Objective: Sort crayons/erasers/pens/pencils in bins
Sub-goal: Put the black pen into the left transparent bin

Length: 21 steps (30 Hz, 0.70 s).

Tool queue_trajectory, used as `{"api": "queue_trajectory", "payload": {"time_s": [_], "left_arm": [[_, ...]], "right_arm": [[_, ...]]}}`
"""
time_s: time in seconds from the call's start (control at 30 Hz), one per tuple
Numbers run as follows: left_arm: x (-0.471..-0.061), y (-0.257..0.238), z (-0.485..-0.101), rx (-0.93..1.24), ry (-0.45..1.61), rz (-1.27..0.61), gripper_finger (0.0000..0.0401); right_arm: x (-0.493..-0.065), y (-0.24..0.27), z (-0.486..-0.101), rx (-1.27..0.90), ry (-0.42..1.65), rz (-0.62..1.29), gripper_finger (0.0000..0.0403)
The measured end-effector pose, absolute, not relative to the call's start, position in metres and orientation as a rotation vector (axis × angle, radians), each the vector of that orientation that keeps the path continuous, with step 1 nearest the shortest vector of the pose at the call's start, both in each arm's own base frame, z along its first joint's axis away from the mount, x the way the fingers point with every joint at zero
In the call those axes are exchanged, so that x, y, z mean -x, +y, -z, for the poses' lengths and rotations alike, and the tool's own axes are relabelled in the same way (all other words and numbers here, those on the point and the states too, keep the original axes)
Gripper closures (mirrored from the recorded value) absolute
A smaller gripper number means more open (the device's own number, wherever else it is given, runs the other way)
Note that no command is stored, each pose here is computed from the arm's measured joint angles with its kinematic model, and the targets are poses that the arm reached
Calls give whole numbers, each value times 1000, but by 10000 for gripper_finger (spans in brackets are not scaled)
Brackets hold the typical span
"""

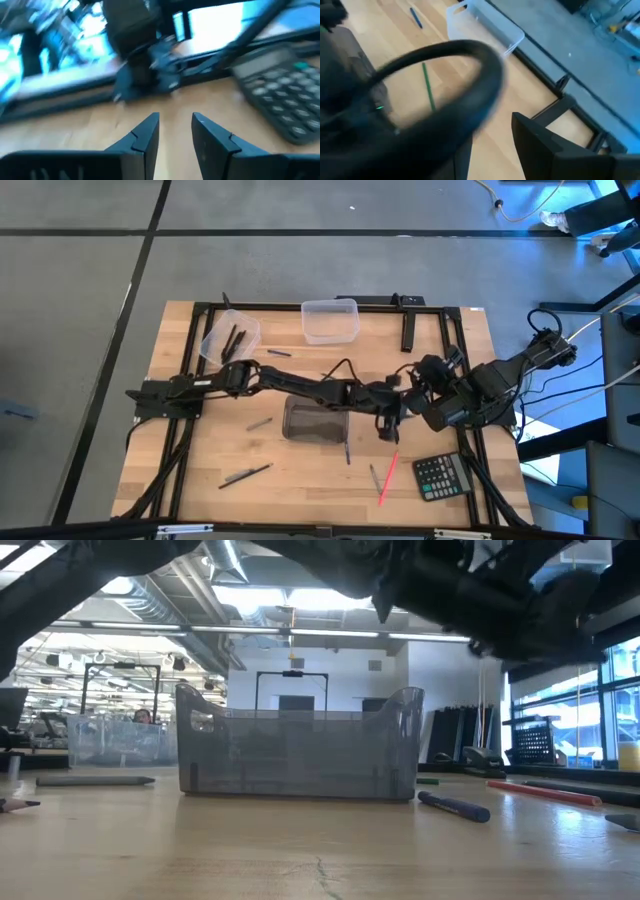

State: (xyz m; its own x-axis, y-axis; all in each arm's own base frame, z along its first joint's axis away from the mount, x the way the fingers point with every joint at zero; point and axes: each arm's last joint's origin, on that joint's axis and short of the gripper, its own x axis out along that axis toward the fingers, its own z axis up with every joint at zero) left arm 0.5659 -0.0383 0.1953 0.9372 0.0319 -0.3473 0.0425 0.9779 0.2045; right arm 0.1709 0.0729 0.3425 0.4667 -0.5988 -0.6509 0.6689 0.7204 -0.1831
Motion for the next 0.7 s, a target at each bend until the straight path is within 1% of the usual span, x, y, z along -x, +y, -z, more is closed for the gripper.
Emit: {"api": "queue_trajectory", "payload": {"time_s": [0.1,0.33,0.4,0.53,0.7], "left_arm": [[-565,-32,-192,-152,394,-64,293],[-562,-26,-186,-151,461,-44,293],[-562,-24,-185,-191,467,41,293],[-561,-16,-182,-315,447,322,293],[-560,-3,-184,-373,382,489,293]], "right_arm": [[-171,73,-341,-149,754,790,262],[-168,80,-340,-256,756,782,262],[-166,82,-340,-283,770,776,262],[-165,84,-339,-305,789,772,262],[-162,80,-340,-295,819,798,262]]}}
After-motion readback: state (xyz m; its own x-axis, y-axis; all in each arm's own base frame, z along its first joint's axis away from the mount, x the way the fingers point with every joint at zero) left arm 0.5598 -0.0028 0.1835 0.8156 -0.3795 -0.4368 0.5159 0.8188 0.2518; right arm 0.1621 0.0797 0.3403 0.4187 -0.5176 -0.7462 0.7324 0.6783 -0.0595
